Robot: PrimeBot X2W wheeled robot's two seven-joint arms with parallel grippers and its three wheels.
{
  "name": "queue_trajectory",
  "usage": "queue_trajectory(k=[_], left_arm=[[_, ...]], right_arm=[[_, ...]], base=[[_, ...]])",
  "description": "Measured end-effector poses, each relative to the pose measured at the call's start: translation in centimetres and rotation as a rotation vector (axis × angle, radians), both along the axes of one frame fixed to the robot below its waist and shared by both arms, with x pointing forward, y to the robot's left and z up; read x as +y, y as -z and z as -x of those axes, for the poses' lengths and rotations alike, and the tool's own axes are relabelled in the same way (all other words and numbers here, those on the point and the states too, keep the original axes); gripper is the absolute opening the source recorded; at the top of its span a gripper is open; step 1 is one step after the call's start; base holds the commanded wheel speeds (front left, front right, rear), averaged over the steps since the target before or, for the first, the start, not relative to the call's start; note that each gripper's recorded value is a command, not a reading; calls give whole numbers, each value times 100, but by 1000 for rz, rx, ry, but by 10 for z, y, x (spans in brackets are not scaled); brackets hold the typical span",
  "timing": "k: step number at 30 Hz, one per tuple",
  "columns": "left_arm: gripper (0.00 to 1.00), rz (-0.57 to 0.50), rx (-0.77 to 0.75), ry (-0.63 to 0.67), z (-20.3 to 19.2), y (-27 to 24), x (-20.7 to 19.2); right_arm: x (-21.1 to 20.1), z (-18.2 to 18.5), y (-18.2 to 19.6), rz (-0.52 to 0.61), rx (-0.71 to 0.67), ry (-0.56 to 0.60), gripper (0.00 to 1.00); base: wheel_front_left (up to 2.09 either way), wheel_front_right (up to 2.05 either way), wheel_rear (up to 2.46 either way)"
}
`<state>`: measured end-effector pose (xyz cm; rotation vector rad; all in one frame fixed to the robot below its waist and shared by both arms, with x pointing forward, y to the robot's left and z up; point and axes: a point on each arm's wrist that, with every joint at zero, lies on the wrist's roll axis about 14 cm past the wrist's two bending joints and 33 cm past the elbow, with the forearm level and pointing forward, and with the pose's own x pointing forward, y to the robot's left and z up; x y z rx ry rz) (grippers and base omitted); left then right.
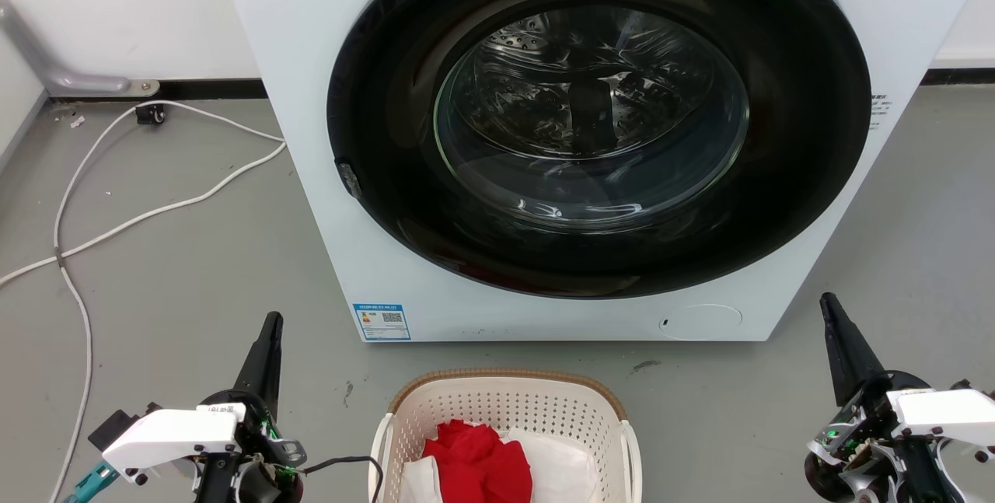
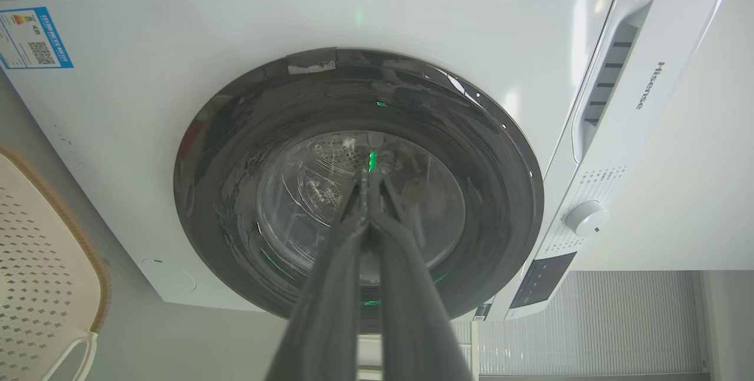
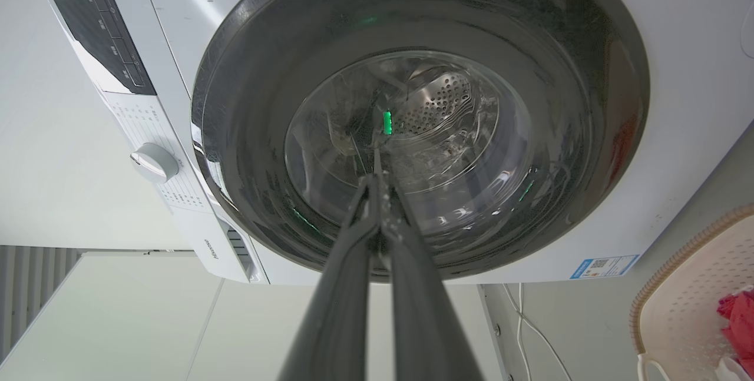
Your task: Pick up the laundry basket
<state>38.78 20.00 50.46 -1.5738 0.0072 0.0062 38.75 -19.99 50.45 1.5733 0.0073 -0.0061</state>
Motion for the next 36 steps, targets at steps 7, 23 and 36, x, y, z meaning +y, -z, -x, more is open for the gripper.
queue_trajectory(k=[7, 23, 36], left_arm=[[0, 0, 0, 0, 0, 0, 0], [100, -97, 62, -37, 11, 19, 5], [100, -384, 50, -53, 11, 6, 7]], right_arm=[[0, 0, 0, 0, 0, 0, 0], [-2, 11, 20, 122, 65, 23, 100], [8, 10, 6, 464, 22, -1, 100]], base=[[0, 0, 0], [0, 0, 0], [0, 0, 0]])
